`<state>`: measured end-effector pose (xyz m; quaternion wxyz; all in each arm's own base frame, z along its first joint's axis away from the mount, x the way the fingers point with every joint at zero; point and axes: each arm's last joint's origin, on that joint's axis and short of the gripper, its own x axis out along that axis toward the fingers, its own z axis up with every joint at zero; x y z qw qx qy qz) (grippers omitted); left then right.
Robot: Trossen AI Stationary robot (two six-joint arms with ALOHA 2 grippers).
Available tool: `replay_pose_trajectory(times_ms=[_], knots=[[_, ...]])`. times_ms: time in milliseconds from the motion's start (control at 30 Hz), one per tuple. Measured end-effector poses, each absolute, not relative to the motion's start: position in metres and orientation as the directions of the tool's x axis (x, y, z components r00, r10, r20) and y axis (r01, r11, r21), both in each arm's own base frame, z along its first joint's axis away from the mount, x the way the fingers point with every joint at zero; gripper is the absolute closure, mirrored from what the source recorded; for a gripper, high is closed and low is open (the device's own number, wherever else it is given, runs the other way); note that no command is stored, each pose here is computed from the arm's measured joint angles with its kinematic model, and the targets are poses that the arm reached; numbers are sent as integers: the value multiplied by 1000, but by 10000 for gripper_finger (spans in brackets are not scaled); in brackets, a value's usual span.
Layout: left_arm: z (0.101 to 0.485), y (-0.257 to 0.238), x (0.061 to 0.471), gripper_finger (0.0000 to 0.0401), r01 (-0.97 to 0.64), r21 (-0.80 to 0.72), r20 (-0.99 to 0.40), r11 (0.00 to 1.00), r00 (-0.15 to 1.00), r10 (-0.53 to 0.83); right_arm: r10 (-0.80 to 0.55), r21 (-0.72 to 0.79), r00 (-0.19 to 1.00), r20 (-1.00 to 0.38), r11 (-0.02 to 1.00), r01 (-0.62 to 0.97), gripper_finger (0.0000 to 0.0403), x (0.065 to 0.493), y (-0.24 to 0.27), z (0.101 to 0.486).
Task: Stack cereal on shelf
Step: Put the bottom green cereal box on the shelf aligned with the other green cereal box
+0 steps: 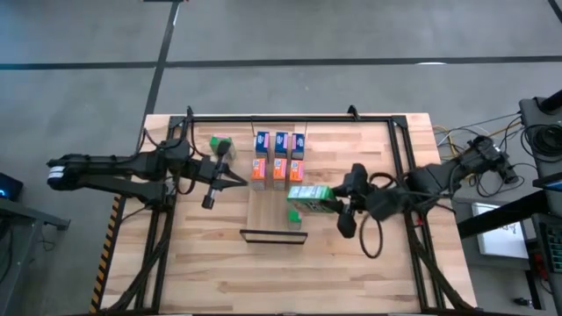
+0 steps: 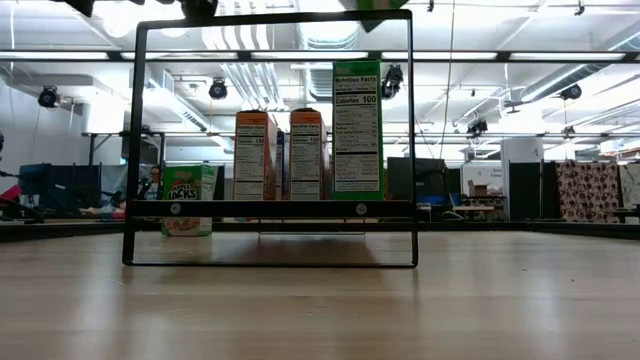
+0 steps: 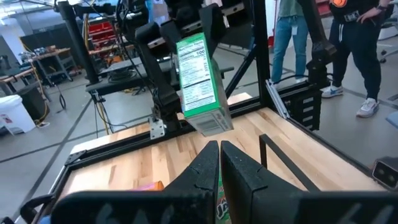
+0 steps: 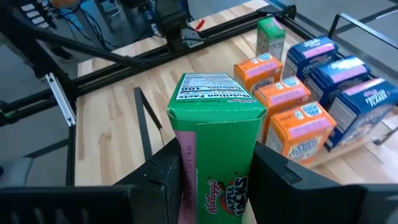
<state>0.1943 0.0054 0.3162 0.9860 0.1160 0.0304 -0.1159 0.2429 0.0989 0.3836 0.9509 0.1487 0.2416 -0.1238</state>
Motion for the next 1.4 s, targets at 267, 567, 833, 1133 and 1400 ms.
replay_pose_trajectory(times_ms=[267,567,833,1133,1400], knots=[[318,7,181,401,160,262,-113,952,984,-134,-143,232,861,-488,930,286,273,261,83,382],[321,7,169,401,146,270,-115,952,986,-119,-122,197,864,-489,949,245,273,283,68,382],[322,6,166,401,145,271,-112,952,987,-118,-97,125,859,-503,975,184,273,314,61,387],[322,6,164,401,145,271,-113,952,987,-119,-95,22,809,-580,991,132,273,348,60,386],[323,6,160,401,145,271,-112,952,987,-119,-92,-57,747,-658,996,73,273,378,66,382]])
